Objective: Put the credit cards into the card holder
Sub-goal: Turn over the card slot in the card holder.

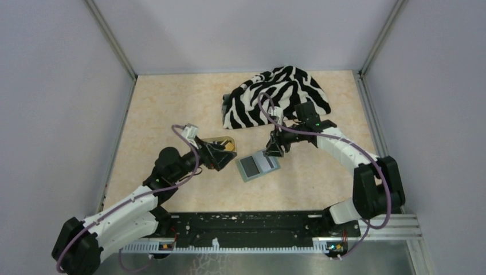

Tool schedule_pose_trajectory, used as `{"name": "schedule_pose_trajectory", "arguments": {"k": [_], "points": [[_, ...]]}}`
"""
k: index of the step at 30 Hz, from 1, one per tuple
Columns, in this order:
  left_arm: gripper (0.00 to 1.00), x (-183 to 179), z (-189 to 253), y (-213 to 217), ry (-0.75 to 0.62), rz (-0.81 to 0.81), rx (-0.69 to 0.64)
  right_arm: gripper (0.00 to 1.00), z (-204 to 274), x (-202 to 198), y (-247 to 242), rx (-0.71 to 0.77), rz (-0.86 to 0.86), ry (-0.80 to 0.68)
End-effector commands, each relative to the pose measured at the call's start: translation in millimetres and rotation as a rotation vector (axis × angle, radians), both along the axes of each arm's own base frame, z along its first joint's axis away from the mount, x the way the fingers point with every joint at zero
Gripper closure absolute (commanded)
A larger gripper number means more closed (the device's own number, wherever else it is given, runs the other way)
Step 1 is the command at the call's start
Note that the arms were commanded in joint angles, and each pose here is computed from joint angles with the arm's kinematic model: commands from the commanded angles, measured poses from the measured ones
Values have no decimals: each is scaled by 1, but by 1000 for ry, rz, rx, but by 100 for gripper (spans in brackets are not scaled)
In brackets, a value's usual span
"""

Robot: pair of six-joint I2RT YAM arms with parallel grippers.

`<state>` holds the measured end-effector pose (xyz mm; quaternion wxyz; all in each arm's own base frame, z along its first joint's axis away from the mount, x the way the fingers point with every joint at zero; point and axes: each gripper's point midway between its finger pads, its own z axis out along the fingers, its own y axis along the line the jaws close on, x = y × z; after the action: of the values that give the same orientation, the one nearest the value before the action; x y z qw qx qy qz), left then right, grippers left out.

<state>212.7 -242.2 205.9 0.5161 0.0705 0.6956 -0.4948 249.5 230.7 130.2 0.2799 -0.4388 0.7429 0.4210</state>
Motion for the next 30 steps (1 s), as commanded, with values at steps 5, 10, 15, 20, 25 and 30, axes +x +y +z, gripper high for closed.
{"name": "schedule_pose_trajectory", "arguments": {"k": [5,10,15,20,25,30], "points": [[3,-20,-23,14,115,20,-179,55,-32,10,-14,-129,-91,49],[10,-32,-53,4,247,-52,-160,55,-51,13,-17,-186,-109,85],[24,-33,-69,-4,332,-79,-148,56,-64,13,-10,-236,-117,94],[36,-28,-82,-16,376,-60,-81,57,-76,15,-9,-284,-149,108],[43,-24,-101,-20,420,-4,-20,58,-83,19,-13,-317,-181,112],[44,-22,-112,-24,453,12,12,58,-90,18,-15,-338,-189,136]]}}
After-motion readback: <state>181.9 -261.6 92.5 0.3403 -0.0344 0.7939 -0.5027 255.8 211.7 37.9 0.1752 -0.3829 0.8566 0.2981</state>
